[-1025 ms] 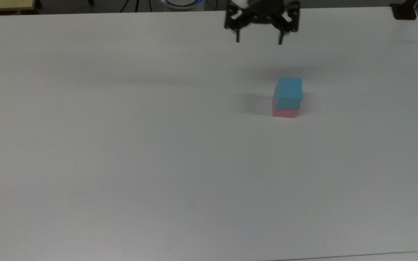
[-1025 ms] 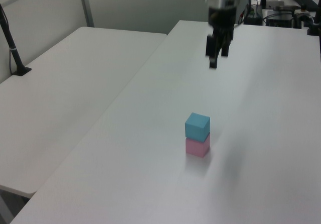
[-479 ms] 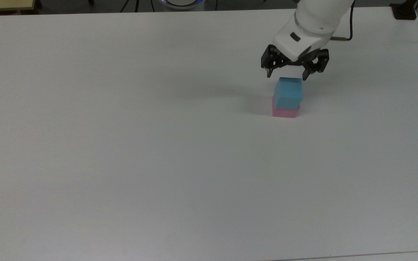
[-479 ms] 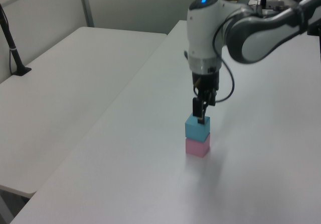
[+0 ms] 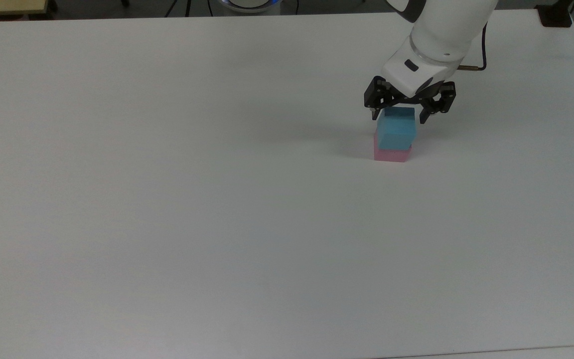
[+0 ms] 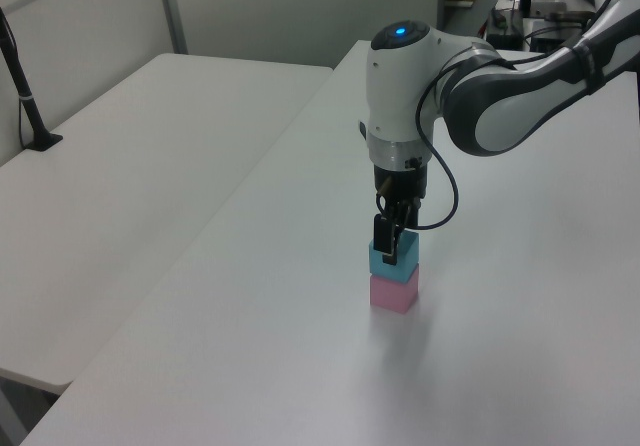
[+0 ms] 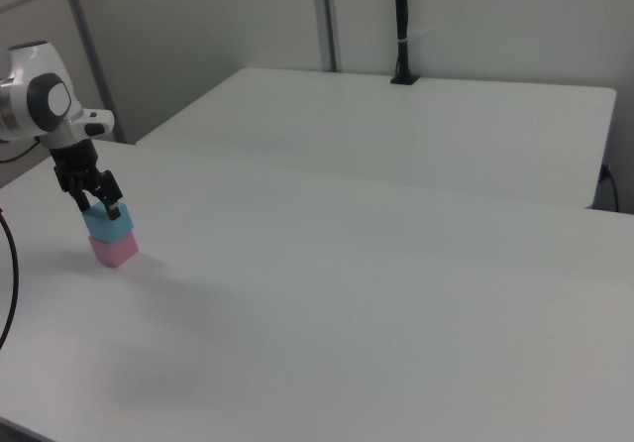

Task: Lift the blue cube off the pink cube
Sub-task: 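Close the gripper on the blue cube, then lift the blue cube off the pink cube and set it beside it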

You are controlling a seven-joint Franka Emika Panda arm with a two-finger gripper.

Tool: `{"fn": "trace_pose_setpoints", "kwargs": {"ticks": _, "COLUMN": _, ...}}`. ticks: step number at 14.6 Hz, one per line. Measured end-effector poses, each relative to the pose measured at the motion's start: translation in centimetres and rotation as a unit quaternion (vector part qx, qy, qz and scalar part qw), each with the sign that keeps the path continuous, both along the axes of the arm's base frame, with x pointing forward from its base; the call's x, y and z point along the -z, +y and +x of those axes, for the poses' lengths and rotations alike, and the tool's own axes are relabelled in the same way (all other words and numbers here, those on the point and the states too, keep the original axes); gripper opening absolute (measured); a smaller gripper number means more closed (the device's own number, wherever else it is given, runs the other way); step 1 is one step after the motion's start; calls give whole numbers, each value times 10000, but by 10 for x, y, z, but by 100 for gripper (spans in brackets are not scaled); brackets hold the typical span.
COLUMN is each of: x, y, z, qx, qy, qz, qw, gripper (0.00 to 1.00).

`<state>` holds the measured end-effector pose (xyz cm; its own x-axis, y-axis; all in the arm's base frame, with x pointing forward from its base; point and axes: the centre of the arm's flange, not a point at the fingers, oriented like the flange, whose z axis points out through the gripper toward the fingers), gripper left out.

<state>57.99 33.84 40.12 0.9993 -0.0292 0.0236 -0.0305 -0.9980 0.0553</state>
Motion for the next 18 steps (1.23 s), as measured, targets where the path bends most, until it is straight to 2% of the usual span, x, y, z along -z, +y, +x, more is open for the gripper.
{"fn": "trace_pose_setpoints", "kwargs": {"ticks": 5, "x": 2, "y": 4, "z": -2, "qx": -24, "qy": 13, "qz": -8, "qw": 10000, "gripper": 95}}
{"fn": "trace_pose_setpoints", "kwargs": {"ticks": 6, "x": 7, "y": 7, "z": -3, "qx": -45, "qy": 46, "qz": -28, "qw": 10000, "gripper": 86}}
{"fn": "trace_pose_setpoints", "kwargs": {"ticks": 7, "x": 14, "y": 9, "z": -4, "qx": -60, "qy": 74, "qz": -47, "qw": 9999, "gripper": 72}}
{"fn": "trace_pose_setpoints", "kwargs": {"ticks": 10, "x": 13, "y": 3, "z": 1, "qx": -208, "qy": 49, "qz": -82, "qw": 9997, "gripper": 60}}
{"fn": "trace_pose_setpoints", "kwargs": {"ticks": 14, "x": -16, "y": -48, "z": 23, "qx": -438, "qy": 5, "qz": -89, "qw": 9990, "gripper": 60}}
{"fn": "trace_pose_setpoints", "kwargs": {"ticks": 16, "x": -27, "y": -93, "z": 39, "qx": -405, "qy": 12, "qz": -94, "qw": 9991, "gripper": 60}}
{"fn": "trace_pose_setpoints", "kwargs": {"ticks": 18, "x": -17, "y": -141, "z": 56, "qx": -328, "qy": 106, "qz": -125, "qw": 9993, "gripper": 60}}
